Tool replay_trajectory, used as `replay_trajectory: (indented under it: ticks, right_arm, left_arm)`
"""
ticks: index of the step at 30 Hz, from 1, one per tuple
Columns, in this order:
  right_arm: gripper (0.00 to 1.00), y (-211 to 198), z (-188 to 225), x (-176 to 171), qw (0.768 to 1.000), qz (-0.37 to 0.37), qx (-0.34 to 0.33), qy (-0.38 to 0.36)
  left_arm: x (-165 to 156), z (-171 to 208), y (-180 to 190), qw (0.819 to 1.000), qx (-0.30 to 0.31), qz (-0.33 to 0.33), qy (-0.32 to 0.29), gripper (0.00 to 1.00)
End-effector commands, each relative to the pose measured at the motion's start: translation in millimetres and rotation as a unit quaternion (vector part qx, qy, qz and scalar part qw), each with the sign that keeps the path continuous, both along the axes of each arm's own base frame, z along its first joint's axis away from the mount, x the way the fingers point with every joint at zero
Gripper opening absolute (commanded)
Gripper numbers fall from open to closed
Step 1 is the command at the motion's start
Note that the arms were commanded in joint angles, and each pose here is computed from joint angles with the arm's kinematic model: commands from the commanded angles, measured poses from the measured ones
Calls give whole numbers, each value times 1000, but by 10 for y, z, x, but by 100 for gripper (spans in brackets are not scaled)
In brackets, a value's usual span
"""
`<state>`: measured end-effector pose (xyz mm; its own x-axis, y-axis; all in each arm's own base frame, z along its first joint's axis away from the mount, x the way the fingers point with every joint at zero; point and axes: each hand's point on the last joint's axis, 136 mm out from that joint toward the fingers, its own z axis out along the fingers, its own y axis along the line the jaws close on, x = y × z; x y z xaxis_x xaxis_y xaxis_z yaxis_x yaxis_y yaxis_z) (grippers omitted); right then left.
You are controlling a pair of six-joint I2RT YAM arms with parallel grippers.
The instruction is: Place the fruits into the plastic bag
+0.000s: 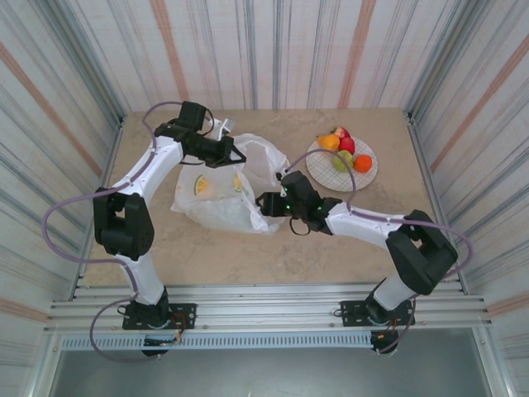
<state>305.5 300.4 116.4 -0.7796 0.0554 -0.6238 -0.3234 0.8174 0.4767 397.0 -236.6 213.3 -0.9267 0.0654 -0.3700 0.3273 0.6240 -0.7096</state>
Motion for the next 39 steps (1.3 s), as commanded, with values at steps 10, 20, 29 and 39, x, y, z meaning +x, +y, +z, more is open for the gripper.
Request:
replay_trajectory:
  ticks: [10, 20, 29, 39]
  right_arm:
    - [76, -576, 536, -167, 990, 17, -69, -122]
    - [84, -1762, 1004, 269, 964, -171, -115, -167]
    - [88, -3008, 824, 760, 922, -349, -141, -88]
    - [85, -3462, 136, 1391, 917, -374, -127, 57]
  left_arm:
    - [-49, 165, 79, 1000, -2, 7, -15, 0]
    - [-47, 155, 79, 1000, -2, 7, -13, 0]
    - [-47, 140, 72, 1000, -4, 7, -9, 0]
    - [-57, 147, 56, 1000, -6, 4, -10, 0]
